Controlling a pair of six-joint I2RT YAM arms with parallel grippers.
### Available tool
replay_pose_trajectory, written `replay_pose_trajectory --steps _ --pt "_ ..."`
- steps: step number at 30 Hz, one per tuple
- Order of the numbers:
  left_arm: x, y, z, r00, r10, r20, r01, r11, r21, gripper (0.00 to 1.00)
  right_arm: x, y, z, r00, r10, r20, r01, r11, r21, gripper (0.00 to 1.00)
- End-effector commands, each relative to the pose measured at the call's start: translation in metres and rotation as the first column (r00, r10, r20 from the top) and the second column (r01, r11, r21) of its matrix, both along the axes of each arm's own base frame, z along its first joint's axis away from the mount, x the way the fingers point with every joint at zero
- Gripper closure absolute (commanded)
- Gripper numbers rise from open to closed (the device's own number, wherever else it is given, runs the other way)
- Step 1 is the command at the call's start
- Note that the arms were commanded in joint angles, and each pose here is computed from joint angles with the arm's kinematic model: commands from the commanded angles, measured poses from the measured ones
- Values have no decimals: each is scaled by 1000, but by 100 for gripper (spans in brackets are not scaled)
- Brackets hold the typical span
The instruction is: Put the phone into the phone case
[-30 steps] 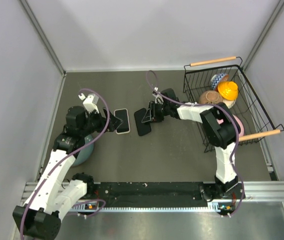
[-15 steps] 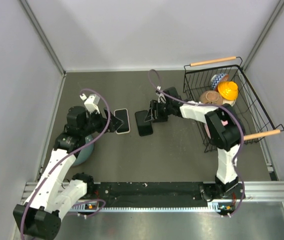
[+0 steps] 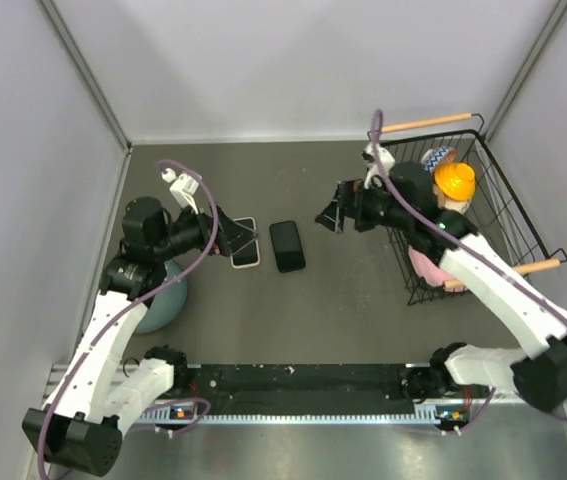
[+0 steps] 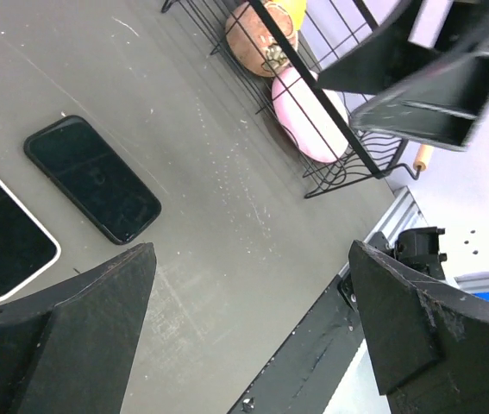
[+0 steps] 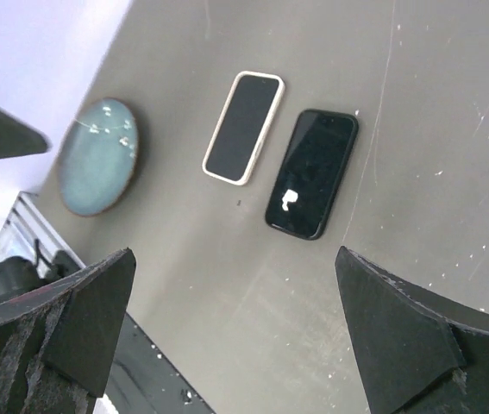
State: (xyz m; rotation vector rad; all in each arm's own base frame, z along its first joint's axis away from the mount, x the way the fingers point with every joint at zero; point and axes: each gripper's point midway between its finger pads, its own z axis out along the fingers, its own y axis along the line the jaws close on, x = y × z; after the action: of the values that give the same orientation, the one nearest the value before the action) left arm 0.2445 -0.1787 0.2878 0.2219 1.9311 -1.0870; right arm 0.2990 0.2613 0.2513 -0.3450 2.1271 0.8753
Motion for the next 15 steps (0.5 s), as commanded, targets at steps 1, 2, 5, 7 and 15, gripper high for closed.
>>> replay_pose_trajectory --steps 1,2,5,7,15 --pt "-9 -5 26 988 -57 140 62 998 -31 1 -32 -22 23 998 -66 24 64 997 51 1" --pt "-11 -7 20 989 -67 132 73 996 -45 1 -41 -28 38 996 -78 54 73 993 91 1" --pt "-16 -11 29 983 -79 166 96 991 -98 1 -56 -40 50 991 -106 81 94 986 138 1" --pt "-20 -12 30 981 -97 167 116 988 -106 1 -62 -46 51 988 -124 90 110 983 150 1" --pt "-29 -8 29 977 -87 193 107 990 -95 1 -83 -51 59 989 -136 62 116 961 251 1"
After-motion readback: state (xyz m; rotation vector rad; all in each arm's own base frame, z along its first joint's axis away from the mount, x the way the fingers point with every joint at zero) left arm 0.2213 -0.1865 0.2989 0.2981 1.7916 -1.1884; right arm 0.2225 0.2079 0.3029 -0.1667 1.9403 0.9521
